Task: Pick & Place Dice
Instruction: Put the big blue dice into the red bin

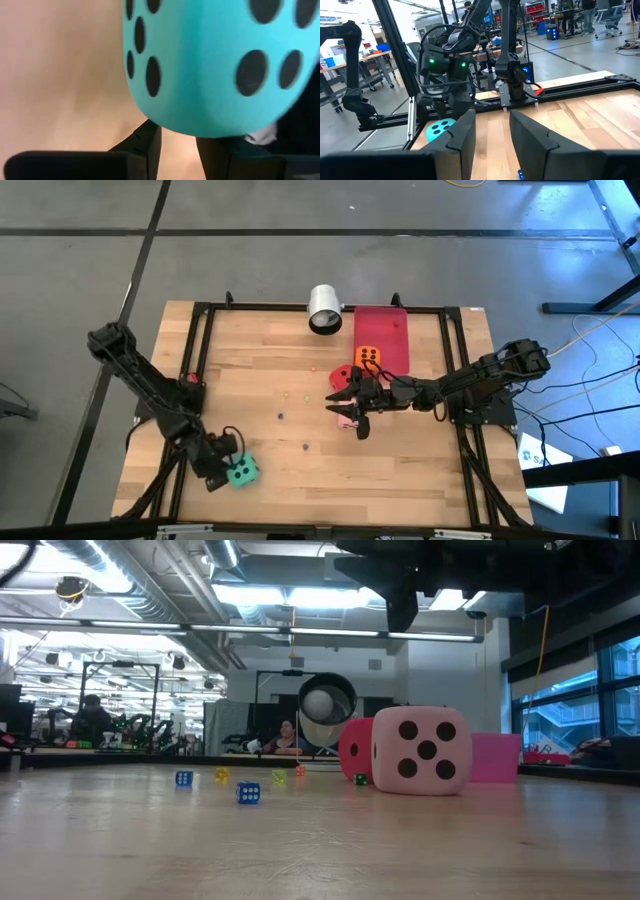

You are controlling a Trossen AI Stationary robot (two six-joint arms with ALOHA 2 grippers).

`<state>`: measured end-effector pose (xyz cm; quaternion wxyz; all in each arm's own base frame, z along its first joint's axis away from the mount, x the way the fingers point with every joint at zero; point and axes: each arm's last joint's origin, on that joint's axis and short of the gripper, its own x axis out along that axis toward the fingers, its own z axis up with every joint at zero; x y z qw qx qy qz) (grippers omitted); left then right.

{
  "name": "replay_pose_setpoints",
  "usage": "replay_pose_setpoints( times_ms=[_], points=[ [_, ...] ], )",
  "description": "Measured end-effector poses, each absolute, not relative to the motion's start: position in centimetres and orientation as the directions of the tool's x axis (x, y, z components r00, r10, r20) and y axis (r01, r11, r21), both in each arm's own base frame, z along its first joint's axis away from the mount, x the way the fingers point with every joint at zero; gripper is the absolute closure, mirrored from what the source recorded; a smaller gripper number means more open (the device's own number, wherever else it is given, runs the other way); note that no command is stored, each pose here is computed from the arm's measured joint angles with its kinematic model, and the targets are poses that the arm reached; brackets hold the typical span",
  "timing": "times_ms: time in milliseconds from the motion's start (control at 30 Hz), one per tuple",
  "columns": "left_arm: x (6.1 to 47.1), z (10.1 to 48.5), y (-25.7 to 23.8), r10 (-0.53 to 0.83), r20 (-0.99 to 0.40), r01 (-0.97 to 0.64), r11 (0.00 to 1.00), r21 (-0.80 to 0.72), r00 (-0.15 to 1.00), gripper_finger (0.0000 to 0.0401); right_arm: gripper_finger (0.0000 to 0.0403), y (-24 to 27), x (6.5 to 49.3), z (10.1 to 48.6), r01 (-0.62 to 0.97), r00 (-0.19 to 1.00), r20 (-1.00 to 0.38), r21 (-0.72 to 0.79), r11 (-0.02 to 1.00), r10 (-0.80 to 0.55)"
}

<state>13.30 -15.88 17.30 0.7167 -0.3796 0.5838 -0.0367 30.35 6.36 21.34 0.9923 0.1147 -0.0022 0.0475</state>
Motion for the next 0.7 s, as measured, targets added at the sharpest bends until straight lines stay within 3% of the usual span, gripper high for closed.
replay_pose_setpoints(
  times_ms=[700],
  points=[
    [20.0, 16.2, -10.1, -0.296, -0.787, -0.095, 0.908, -0.407, 0.542, 0.0293, 0.0282, 6.4, 30.3, 21.3, -0.095, 0.995, 0.013, 0.250, 0.963, 0.094]
  ],
)
